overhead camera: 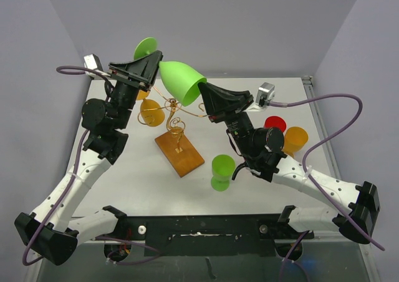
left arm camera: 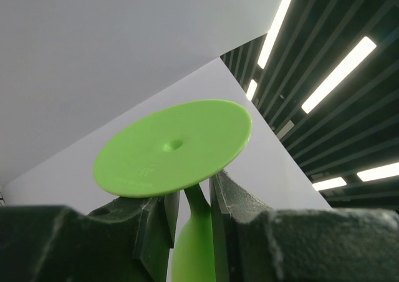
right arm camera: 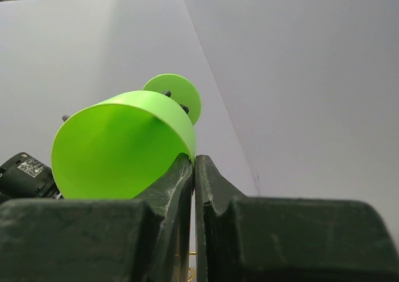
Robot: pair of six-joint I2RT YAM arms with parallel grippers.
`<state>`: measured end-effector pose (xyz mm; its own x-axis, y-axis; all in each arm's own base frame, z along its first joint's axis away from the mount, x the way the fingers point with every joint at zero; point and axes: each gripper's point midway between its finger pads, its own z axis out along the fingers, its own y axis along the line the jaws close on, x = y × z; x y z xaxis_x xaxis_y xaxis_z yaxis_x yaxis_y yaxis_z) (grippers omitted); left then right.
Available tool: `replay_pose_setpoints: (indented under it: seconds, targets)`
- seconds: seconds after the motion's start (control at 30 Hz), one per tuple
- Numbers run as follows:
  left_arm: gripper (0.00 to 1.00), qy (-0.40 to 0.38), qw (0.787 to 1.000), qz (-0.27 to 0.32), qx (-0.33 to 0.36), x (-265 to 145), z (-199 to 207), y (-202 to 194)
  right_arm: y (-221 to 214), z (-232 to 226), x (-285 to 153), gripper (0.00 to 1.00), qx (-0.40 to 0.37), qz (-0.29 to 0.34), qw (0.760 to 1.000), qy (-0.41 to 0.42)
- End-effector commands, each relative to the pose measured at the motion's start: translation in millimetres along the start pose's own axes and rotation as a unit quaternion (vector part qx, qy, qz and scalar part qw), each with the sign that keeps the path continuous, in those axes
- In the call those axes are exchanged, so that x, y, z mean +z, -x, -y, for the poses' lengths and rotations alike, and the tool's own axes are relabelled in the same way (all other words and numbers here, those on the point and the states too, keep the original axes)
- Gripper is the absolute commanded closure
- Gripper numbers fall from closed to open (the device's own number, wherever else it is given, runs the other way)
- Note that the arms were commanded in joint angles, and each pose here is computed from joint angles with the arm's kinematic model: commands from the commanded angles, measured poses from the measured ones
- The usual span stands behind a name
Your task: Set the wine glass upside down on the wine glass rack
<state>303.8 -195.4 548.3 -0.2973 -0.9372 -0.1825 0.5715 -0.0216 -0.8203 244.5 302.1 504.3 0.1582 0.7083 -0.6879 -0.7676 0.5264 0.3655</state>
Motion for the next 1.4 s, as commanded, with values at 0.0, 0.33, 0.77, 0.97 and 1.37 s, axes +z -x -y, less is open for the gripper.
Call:
replay_pose_setpoints:
  seconds: [0.0,0.33,0.77,0.97,1.37]
  targets:
    - [0.77,-0.032,0.999,0.009,0.01,-1.0,22.3,6.5,28.4,-5.2,3.5,1.0,0.023,0.045,0.999,0.002]
    - [0.65,-0.032,0.999,-0.005,0.006,-3.3,18.3,-4.0,28.3,5.3,23.0,1.0,0.019,0.07,0.997,-0.035]
    - [0.77,-0.033,0.999,0.02,0.028,-3.5,22.6,6.0,26.6,-3.0,8.2,1.0,0.028,0.05,0.998,-0.006]
    - [0.91,-0.033,0.999,0.023,0.036,-5.5,22.3,7.2,25.4,-8.8,2.5,1.0,0.033,0.033,0.999,0.009]
    - [1.0,-0.037,0.995,0.013,0.094,-21.0,25.6,6.7,15.2,-13.7,-13.9,0.67,0.038,-0.025,0.999,0.019]
